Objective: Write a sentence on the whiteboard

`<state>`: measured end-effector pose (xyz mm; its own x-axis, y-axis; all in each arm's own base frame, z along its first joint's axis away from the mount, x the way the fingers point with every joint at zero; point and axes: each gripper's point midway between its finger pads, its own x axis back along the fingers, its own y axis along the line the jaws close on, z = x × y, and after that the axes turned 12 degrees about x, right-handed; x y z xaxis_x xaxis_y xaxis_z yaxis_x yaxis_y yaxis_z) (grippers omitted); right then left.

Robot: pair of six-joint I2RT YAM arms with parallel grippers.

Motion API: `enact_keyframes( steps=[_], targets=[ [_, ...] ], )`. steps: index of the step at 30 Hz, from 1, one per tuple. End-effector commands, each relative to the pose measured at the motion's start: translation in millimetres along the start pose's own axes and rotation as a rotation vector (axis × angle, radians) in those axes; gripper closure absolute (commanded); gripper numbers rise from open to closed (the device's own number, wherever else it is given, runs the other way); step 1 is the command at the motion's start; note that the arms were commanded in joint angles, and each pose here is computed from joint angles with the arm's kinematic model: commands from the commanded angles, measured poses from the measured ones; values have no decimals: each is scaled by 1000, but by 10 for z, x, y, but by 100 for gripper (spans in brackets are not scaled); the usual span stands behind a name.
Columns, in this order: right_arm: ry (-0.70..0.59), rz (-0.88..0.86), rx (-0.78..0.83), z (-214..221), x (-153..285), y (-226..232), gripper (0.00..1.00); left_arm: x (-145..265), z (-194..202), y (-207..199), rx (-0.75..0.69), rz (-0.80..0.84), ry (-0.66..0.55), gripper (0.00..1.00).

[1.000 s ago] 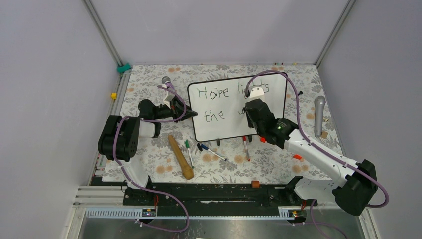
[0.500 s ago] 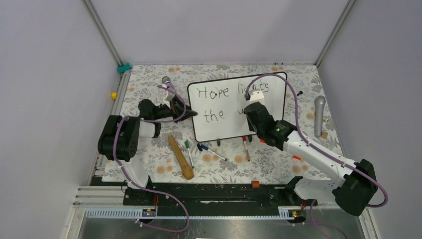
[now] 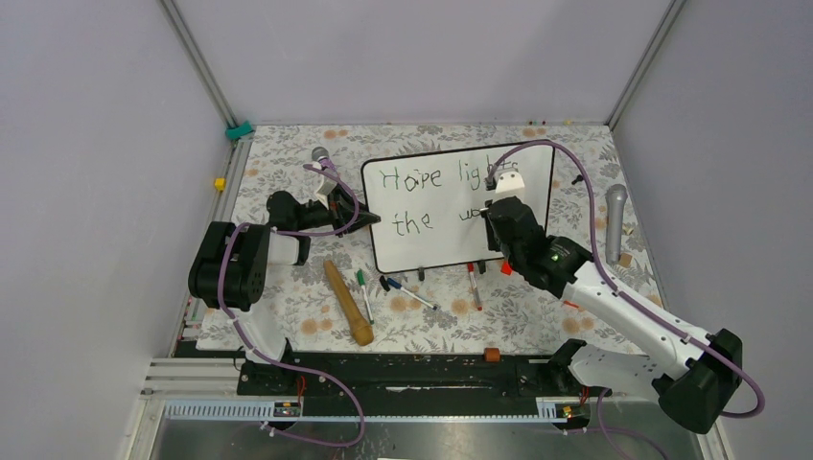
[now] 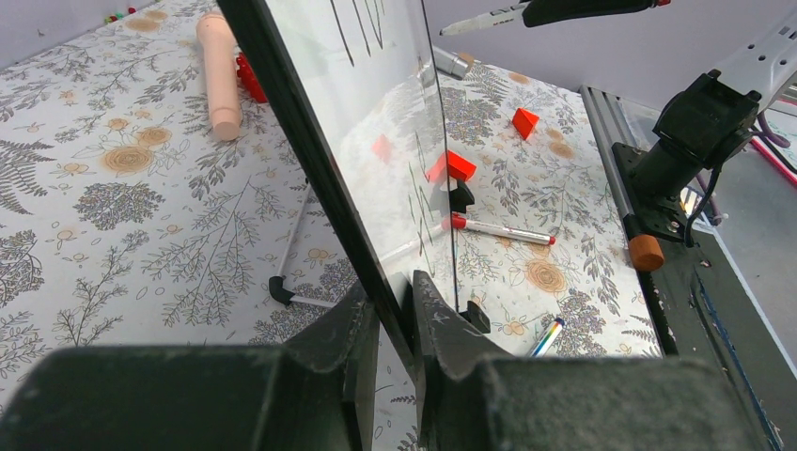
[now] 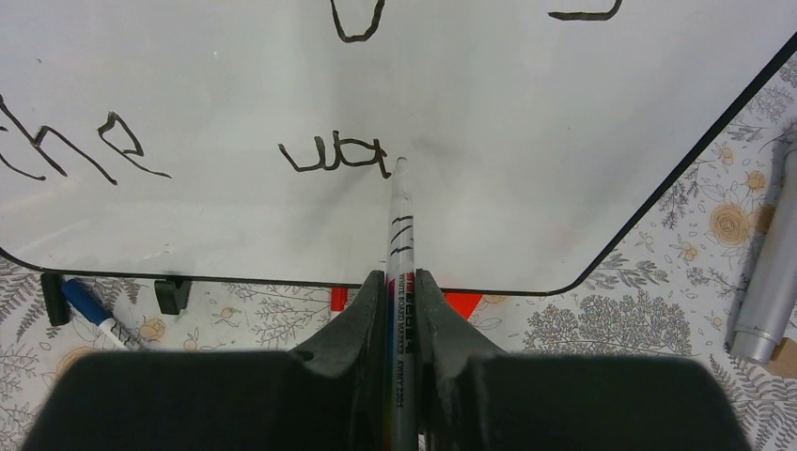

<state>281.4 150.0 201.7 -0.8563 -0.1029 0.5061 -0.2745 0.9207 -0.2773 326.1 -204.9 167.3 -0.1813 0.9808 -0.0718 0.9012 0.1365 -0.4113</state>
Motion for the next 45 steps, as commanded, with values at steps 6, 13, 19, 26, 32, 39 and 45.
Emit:
enact_keyframes(
  steps=[6,13,19,26,32,39,45],
  targets=[
    [-21,38,-3,-165,8,-105,100,0,-110,-27,-229,28,-11,100],
    [-18,57,-13,-201,-97,-110,100,-1,-109,-26,-229,29,-11,100],
    [-16,80,-31,-204,-179,-167,100,2,-107,-26,-228,29,-11,100],
    [7,74,-35,-105,-224,-151,100,0,-112,-20,-226,27,-12,100],
    [37,47,-40,47,-233,-87,100,-1,-109,-19,-226,27,-12,100],
    [63,62,-31,140,-227,-110,100,0,-108,-21,-225,27,-12,100],
    [53,91,-38,80,-225,-181,100,2,-103,-19,-225,26,-12,100]
  ],
)
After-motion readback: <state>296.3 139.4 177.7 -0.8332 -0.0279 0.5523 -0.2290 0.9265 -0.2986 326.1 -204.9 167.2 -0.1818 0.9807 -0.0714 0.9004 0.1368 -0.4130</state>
